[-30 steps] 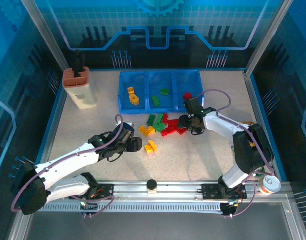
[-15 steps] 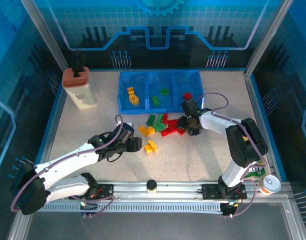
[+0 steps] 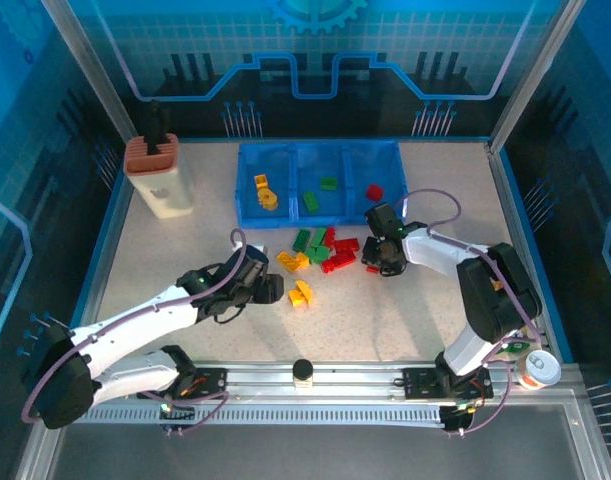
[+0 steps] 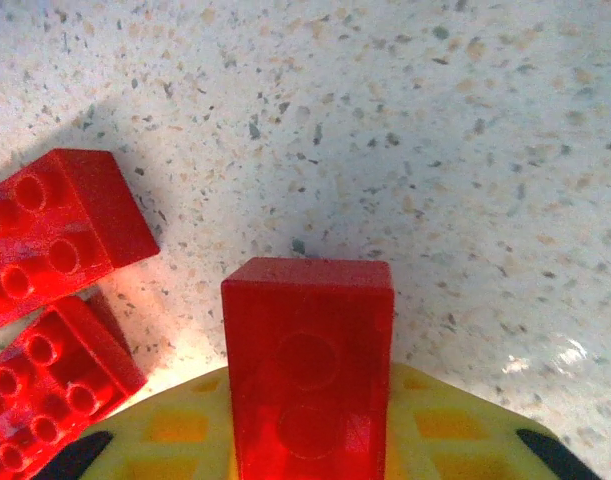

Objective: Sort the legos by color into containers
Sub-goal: Pick up the lego from the center of the table, then place the lego in the container.

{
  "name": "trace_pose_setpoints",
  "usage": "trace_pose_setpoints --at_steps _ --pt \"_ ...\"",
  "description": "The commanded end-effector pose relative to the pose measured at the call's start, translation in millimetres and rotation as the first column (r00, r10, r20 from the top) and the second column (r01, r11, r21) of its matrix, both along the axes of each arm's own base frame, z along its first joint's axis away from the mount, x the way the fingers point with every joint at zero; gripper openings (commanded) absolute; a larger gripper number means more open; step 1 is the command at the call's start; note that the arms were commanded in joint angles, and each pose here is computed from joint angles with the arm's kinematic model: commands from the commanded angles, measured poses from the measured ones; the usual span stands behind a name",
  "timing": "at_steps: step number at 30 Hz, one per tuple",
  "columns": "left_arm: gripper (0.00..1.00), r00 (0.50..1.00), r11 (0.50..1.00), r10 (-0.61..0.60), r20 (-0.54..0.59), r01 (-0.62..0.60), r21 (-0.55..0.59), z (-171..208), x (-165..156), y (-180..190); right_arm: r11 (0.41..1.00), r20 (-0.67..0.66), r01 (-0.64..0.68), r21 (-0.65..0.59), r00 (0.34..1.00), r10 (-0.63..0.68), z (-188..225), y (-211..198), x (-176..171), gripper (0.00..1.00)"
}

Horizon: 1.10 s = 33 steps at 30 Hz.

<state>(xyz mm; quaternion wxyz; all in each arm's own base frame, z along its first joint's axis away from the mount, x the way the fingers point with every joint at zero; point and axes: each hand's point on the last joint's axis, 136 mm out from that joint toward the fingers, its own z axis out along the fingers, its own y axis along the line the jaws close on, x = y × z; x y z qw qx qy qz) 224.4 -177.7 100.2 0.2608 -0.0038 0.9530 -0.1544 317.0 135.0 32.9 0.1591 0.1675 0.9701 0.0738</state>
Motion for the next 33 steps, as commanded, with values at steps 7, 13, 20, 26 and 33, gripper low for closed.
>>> trace_pose_setpoints --at_steps 7,13,20,26,33 --pt "0.64 0.999 0.999 -0.032 0.017 0.032 -0.007 6 5 -10 0.995 0.175 -0.012 -0.102 0.984 0.030 88 -27 40 0.22" --pt "0.64 0.999 0.999 -0.036 0.004 0.036 -0.019 5 0 -10 0.994 0.208 -0.024 -0.111 0.977 0.047 120 -38 96 0.24" --pt "0.64 0.999 0.999 -0.031 -0.011 0.031 -0.008 0 -13 -5 0.991 0.152 -0.030 -0.130 0.987 0.049 106 -51 154 0.25" --pt "0.65 1.000 0.999 0.006 0.030 -0.005 -0.032 10 -17 5 0.993 0.161 -0.083 -0.080 0.982 0.095 105 -36 177 0.52" --pt "0.68 1.000 0.999 0.008 0.028 -0.007 -0.043 15 -15 1 0.990 0.268 -0.104 -0.092 0.955 0.125 145 -23 160 0.70"
